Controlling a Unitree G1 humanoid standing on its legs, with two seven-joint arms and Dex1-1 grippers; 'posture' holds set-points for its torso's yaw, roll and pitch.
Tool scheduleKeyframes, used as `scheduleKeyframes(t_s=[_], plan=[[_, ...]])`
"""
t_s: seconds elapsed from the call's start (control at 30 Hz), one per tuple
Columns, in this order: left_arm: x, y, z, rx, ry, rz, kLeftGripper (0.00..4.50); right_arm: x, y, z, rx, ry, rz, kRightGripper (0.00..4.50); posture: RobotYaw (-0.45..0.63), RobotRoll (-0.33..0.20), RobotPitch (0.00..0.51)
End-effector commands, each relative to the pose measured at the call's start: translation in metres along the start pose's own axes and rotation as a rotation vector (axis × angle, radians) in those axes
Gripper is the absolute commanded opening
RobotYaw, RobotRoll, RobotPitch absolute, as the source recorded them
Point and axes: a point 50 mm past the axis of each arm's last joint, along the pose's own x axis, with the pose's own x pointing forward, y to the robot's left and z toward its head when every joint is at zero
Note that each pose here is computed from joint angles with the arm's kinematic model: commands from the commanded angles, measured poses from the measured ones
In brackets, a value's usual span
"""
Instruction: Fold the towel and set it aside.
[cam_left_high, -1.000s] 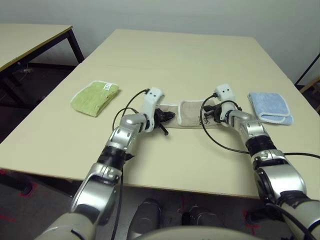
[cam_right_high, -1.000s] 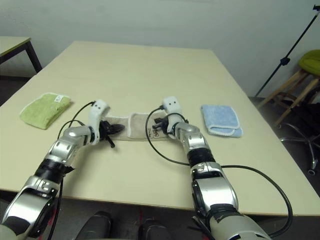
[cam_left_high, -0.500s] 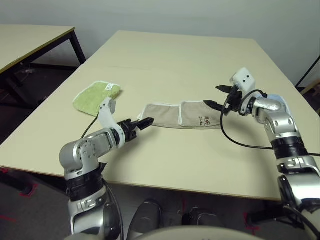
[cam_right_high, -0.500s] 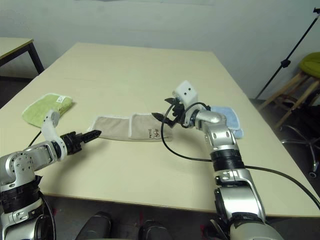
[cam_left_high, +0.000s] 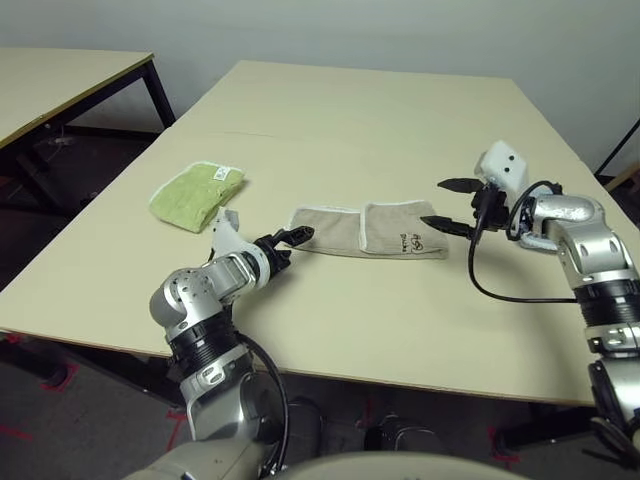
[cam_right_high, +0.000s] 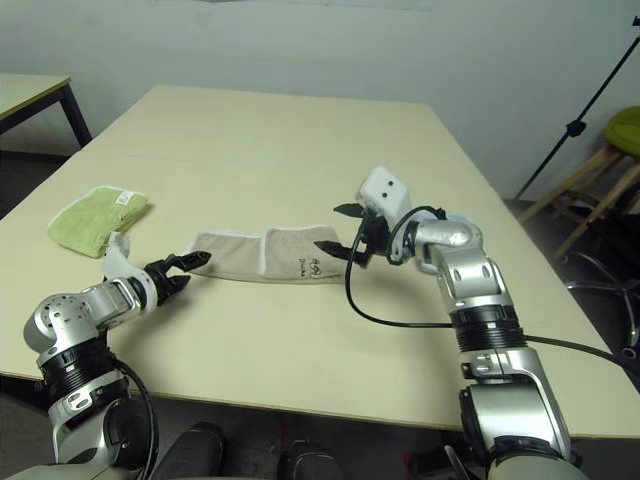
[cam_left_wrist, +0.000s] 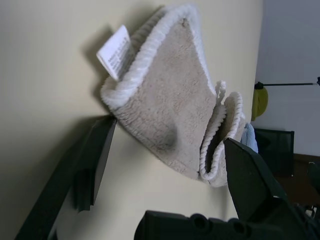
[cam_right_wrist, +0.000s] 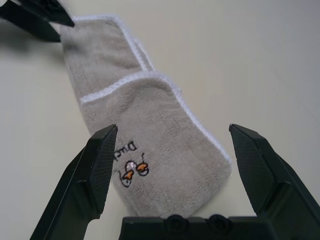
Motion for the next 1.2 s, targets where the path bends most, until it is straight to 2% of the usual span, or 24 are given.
scheduleKeyframes(t_s=[0.03,0.17,0.37,0.5,0.6,0.8,0.9,1.0,1.1,1.2], plan=[[0.012,0.001,-0.005,-0.003,0.018,0.017,4.5,-0.003,0.003,-0.001,-0.01,0.025,0.032,4.48,0.14,0.0,0.028],[0.021,0.004,-0.001,-0.009,-0.023,0.038,3.58,-0.007,0.008,-0.002,0.004,0.036,0.071,4.5,0.14,0.0,0.029],[0.028,0.0,0.003,0.008,-0.092,0.019,1.51,-0.008,0.016,-0.004,0.028,0.052,0.108,4.5,0.14,0.0,0.026],[0.023,0.001,0.01,0.035,-0.131,0.015,0.14,-0.007,0.016,-0.004,0.031,0.054,0.109,4.5,0.14,0.0,0.025],[0.016,0.002,0.019,0.066,-0.162,0.002,0.04,-0.007,0.016,-0.005,0.033,0.055,0.111,4.5,0.15,0.0,0.027],[0.005,-0.004,0.024,0.189,-0.151,-0.049,0.04,-0.003,0.014,-0.006,0.041,0.054,0.104,4.5,0.16,0.0,0.027],[0.001,-0.015,0.026,0.313,-0.148,-0.107,0.04,-0.003,0.013,-0.008,0.044,0.055,0.103,4.5,0.17,0.0,0.027],[0.002,-0.035,0.019,0.495,-0.094,-0.185,0.04,-0.005,0.011,-0.01,0.048,0.064,0.097,4.5,0.17,0.0,0.028],[0.009,-0.055,0.012,0.678,-0.045,-0.243,0.04,-0.009,0.006,-0.01,0.054,0.068,0.071,4.5,0.17,0.0,0.028],[0.018,-0.069,0.007,0.774,-0.01,-0.287,0.04,-0.014,0.003,-0.012,0.06,0.075,0.044,4.5,0.15,0.0,0.031]])
